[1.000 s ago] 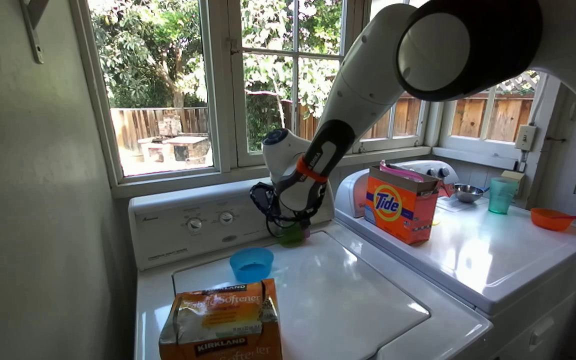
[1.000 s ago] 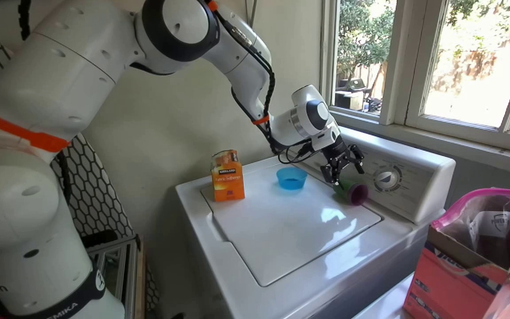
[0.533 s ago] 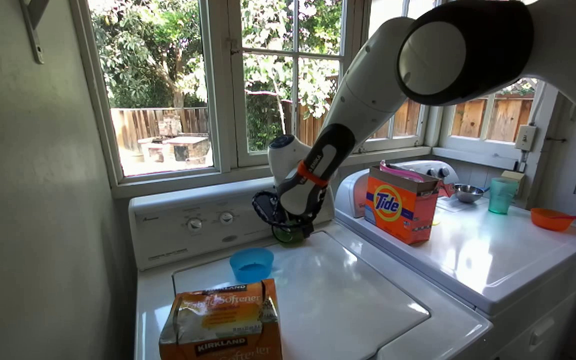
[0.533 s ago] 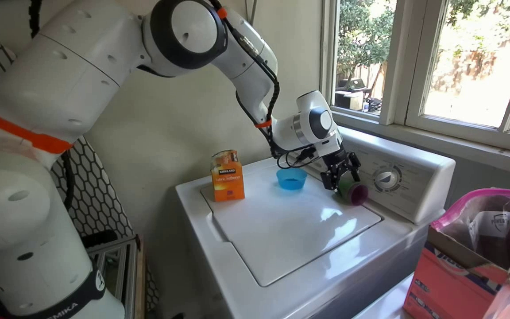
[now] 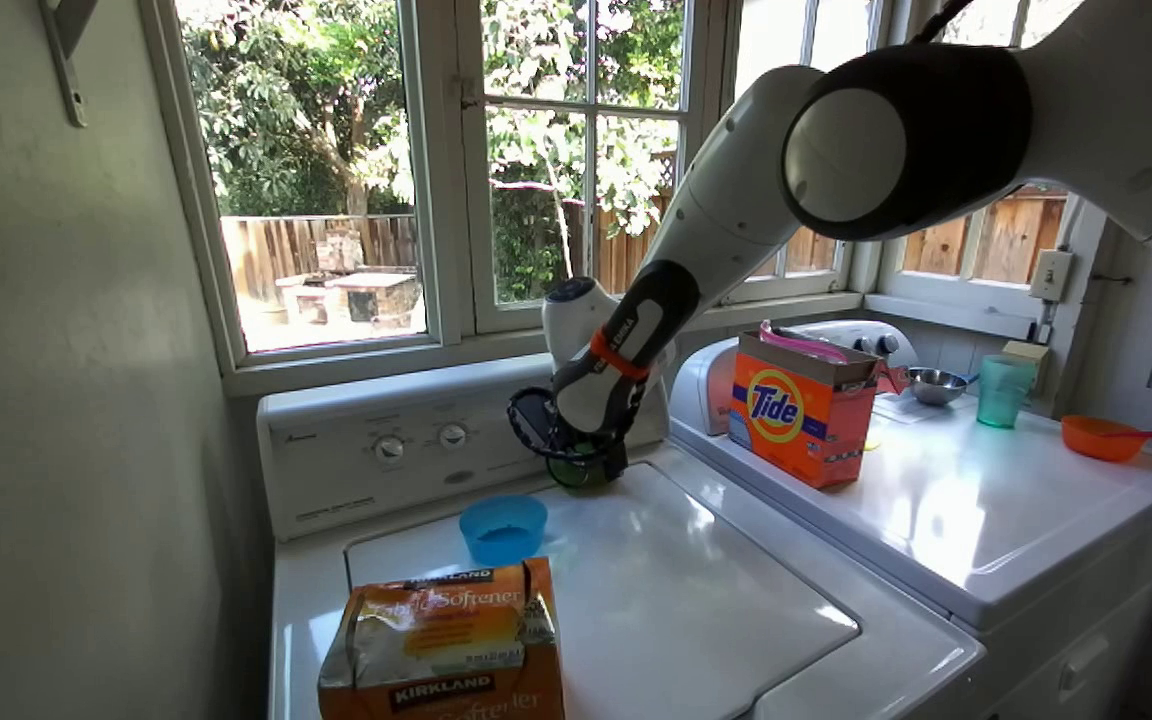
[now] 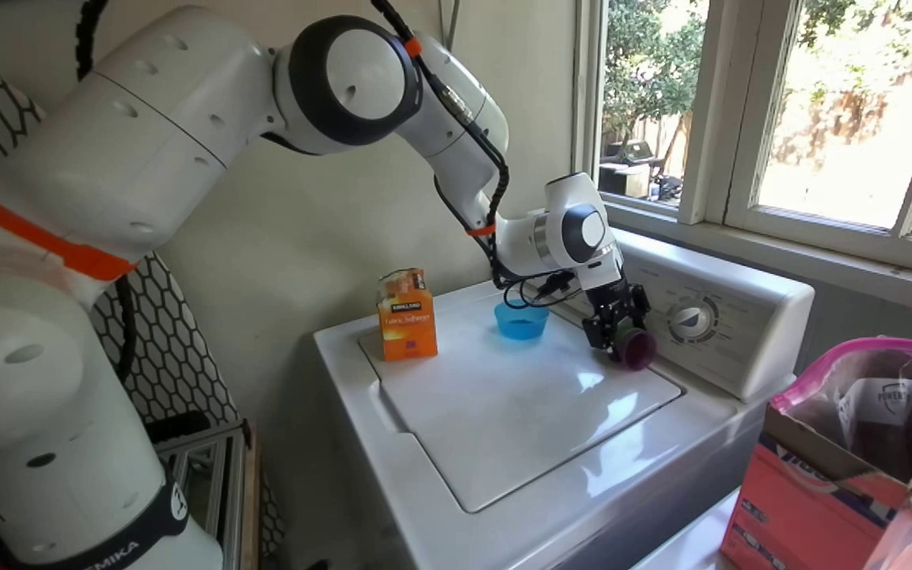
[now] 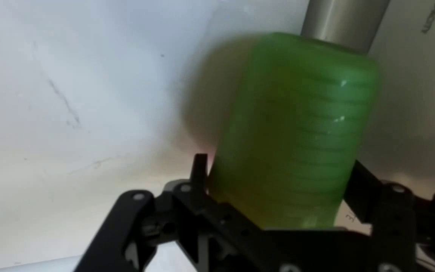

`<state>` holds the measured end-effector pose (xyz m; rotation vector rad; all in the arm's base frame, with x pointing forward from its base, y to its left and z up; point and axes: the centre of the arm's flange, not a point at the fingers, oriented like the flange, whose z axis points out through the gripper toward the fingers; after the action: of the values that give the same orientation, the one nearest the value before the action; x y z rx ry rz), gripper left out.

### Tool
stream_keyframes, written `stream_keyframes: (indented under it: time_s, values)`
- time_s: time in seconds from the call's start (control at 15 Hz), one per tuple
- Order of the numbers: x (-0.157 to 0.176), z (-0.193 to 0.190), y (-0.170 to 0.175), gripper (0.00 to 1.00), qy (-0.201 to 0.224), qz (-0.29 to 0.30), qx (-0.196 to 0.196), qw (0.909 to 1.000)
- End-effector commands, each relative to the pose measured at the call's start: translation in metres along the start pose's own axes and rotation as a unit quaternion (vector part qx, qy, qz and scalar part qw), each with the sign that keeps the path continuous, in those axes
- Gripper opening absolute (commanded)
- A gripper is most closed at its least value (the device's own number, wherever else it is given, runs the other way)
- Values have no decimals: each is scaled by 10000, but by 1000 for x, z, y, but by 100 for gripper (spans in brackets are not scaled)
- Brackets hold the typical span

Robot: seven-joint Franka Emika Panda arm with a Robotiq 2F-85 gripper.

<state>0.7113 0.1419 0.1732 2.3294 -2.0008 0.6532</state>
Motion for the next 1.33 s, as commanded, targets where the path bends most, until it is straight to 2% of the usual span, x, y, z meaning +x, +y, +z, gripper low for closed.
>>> stream_keyframes:
  time_s: [0.0, 0.2, 0.33, 0.53, 0.67, 0.93, 1.13, 1.27]
  values:
    - [-3, 11, -12, 59, -14, 15, -109, 9999]
    - [-3, 10, -11, 59, -16, 28, -133, 9999]
    - [-4, 0, -1, 59, 222, -127, -197, 9995]
    - [0, -19, 28, 59, 1061, -67, -469, 9932]
    - [1, -23, 39, 59, 1561, -120, -666, 9854]
    - [-3, -27, 51, 59, 2513, -140, -1256, 9596]
    - [-2, -30, 59, 59, 3170, -101, -1837, 9304]
    - [3, -31, 63, 59, 3448, -121, -2215, 9121]
